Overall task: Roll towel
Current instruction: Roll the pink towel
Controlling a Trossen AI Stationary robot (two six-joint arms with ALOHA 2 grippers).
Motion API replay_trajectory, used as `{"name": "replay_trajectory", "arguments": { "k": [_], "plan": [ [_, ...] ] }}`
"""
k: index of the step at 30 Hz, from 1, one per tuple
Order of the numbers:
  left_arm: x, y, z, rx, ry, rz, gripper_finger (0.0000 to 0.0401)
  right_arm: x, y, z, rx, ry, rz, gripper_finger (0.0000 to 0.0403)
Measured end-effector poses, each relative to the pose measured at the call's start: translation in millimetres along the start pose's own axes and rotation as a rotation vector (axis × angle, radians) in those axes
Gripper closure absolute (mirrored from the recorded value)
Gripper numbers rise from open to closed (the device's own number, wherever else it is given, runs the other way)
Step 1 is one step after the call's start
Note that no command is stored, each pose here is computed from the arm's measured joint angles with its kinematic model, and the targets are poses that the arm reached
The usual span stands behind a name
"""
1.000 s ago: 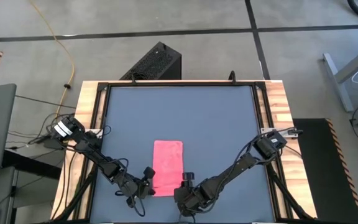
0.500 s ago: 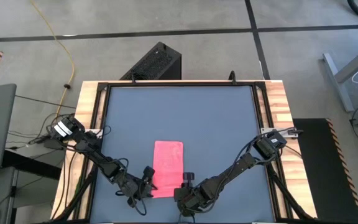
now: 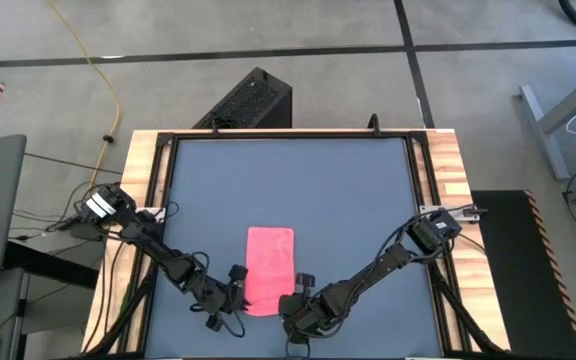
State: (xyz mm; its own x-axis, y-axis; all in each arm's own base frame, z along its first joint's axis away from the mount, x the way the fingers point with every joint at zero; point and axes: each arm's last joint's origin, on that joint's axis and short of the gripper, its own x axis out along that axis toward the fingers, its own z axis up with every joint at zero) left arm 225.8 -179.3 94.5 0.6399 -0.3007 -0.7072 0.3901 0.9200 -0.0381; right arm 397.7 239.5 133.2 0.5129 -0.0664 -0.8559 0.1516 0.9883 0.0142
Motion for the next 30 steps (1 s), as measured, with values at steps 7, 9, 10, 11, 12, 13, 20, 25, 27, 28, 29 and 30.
{"name": "replay_trajectory", "arguments": {
  "k": [7, 9, 10, 11, 12, 13, 20, 25, 27, 28, 29, 30],
  "plan": [
    [1.5, 9.4, 4.1, -0.099, -0.028, -0.249, 0.0399, -3.1, -4.9, 8.8, 0.115, 0.036, 0.089, 0.0389],
    [0.1, 14.4, 1.9, -0.141, -0.066, -0.316, 0.0399, -5.4, -4.9, 11.1, 0.142, 0.038, 0.117, 0.0389],
    [-1.6, 17.7, -2.6, -0.167, -0.085, -0.336, 0.04, -6.4, -4.7, 11.6, 0.147, 0.038, 0.124, 0.0389],
    [-3.5, 21.0, -8.4, -0.191, -0.095, -0.347, 0.04, -6.8, -3.9, 12.2, 0.155, 0.039, 0.141, 0.0389],
    [-6.1, 24.3, -14.5, -0.222, -0.112, -0.356, 0.04, -6.6, -3.6, 13.5, 0.164, 0.038, 0.158, 0.0389],
    [-9.2, 27.3, -20.3, -0.257, -0.126, -0.363, 0.04, -6.2, -3.8, 15.3, 0.176, 0.037, 0.177, 0.0389],
    [-25.8, 33.1, -35.5, -0.41, -0.244, -0.433, 0.0401, -0.8, -14.9, 25.9, 0.346, 0.043, 0.199, 0.0389],
    [-22.1, 29.1, -39.0, -0.438, -0.156, -0.41, 0.0401, 0.6, -18.8, 27.7, 0.424, 0.056, 0.191, 0.0389],
    [-22.3, 28.5, -38.7, -0.447, -0.16, -0.413, 0.0401, 1.0, -18.8, 26.5, 0.441, 0.06, 0.188, 0.0389],
    [-22.5, 28.4, -38.3, -0.453, -0.166, -0.416, 0.0401, 2.3, -19.2, 24.9, 0.449, 0.06, 0.187, 0.0389],
    [-22.7, 28.3, -38.0, -0.462, -0.17, -0.419, 0.0401, 3.4, -19.4, 23.3, 0.459, 0.057, 0.188, 0.0389],
    [-22.8, 28.3, -37.8, -0.475, -0.171, -0.423, 0.0401, 4.4, -19.6, 21.7, 0.467, 0.053, 0.189, 0.0389]
  ]
}}
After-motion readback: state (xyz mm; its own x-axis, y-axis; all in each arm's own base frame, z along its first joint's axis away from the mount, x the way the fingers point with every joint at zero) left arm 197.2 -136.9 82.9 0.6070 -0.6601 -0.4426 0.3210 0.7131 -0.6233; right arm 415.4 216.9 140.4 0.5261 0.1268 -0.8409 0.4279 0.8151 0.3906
